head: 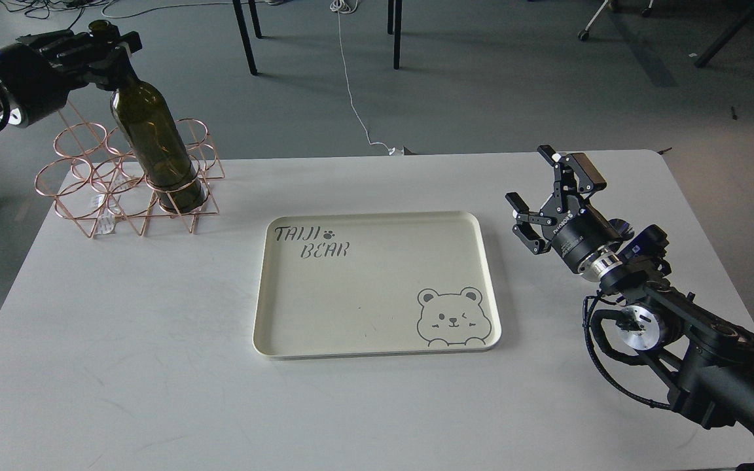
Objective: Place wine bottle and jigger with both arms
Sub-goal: 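Lower the bottle upright into the copper wire rack with the left gripper, then release the bottle and withdraw the left gripper upward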
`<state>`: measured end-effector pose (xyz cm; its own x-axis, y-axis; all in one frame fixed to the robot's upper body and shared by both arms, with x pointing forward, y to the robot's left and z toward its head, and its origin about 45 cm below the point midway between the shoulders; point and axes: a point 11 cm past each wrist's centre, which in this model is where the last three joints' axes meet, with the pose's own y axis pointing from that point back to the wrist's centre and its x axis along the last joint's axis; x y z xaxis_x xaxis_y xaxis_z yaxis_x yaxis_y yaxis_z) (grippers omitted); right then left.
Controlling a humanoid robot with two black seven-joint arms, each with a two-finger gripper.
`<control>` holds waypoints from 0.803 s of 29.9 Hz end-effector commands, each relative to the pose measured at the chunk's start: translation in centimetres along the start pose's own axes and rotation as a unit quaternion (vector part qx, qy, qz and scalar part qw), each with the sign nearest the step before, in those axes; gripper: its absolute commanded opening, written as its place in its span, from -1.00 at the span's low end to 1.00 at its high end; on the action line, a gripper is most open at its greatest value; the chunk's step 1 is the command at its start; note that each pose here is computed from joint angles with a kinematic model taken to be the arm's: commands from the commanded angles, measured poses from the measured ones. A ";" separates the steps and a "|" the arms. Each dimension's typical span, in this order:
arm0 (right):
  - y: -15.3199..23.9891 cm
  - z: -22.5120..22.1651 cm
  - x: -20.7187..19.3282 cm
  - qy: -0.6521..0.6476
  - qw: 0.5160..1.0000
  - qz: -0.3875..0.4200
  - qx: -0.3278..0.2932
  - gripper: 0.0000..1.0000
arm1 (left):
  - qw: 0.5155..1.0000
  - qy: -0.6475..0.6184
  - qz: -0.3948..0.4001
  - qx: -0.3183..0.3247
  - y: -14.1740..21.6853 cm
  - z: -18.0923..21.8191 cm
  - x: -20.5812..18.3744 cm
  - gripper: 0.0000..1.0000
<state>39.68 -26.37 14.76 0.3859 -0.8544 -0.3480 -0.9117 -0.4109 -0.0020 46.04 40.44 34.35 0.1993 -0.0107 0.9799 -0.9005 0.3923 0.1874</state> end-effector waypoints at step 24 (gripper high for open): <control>0.0 -0.1 0.0 0.000 1.000 0.000 0.002 0.98 | 1.000 0.010 -0.005 0.001 -0.3 0.1 -1.6 0.16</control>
<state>39.73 -26.44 14.87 0.3852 -0.8546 -0.3483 -0.9124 -0.4093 -0.0049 46.00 40.21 32.63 0.2171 0.0046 0.9761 -0.8991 0.3903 0.1982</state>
